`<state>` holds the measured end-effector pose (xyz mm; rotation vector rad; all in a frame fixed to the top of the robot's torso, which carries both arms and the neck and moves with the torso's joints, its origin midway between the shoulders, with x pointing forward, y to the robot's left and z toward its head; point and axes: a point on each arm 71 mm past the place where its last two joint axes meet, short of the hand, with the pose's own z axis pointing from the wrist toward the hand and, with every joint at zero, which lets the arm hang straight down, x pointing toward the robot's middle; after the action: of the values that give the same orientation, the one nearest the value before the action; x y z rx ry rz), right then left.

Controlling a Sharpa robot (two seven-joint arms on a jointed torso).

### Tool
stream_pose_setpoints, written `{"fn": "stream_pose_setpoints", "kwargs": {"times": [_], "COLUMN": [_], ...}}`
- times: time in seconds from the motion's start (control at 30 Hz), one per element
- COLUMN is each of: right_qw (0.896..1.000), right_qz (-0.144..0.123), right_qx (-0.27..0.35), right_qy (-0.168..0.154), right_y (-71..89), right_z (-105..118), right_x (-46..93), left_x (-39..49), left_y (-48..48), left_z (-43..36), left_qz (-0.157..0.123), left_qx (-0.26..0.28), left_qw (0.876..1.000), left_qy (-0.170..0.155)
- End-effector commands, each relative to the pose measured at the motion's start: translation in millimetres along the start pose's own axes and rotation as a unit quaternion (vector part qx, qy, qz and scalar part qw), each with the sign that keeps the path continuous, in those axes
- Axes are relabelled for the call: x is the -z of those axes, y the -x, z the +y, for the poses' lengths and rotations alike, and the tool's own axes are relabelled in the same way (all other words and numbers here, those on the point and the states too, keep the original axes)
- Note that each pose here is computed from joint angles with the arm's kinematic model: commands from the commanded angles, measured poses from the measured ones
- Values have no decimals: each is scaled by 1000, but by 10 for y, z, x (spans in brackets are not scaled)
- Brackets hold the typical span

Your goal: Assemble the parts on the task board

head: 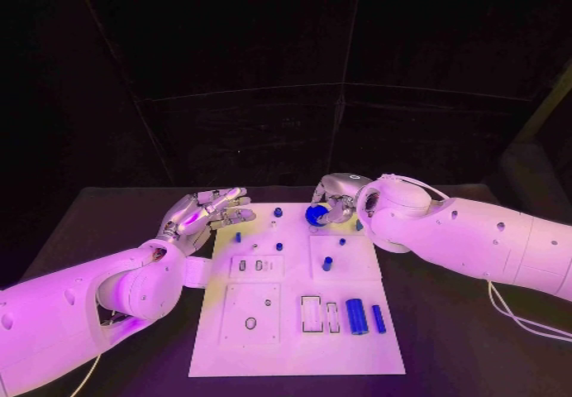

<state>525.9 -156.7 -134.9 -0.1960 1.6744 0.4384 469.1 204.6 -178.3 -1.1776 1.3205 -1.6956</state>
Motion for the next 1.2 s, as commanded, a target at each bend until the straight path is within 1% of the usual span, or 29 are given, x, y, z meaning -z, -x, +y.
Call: {"fn": "stream_pose_setpoints", "kwargs": {"times": [0.03,0.1,0.23,0.47,0.53,0.87,1.2], "right_qw": [998,997,996,995,995,995,995], "right_qz": [-45,-50,-53,-46,-44,-20,-13], "right_qx": [33,38,43,45,45,45,43], "right_qy": [23,38,58,78,80,88,85], "right_y": [69,66,45,-43,-58,-258,-323], "right_z": [150,277,460,682,703,774,780], "right_x": [2,-10,-50,-140,-157,-305,-387], "left_x": [-1,-1,-2,-4,-5,-12,-17], "left_y": [-16,-16,-13,-18,-19,-31,-34], "left_z": [-10,-10,-10,-9,-8,-4,-2], "left_qz": [7,7,7,7,8,9,10], "left_qx": [3,3,3,3,3,4,4], "left_qw": [1000,1000,1000,1000,1000,1000,1000], "left_qy": [-2,-2,-2,-2,-2,-2,-2]}}
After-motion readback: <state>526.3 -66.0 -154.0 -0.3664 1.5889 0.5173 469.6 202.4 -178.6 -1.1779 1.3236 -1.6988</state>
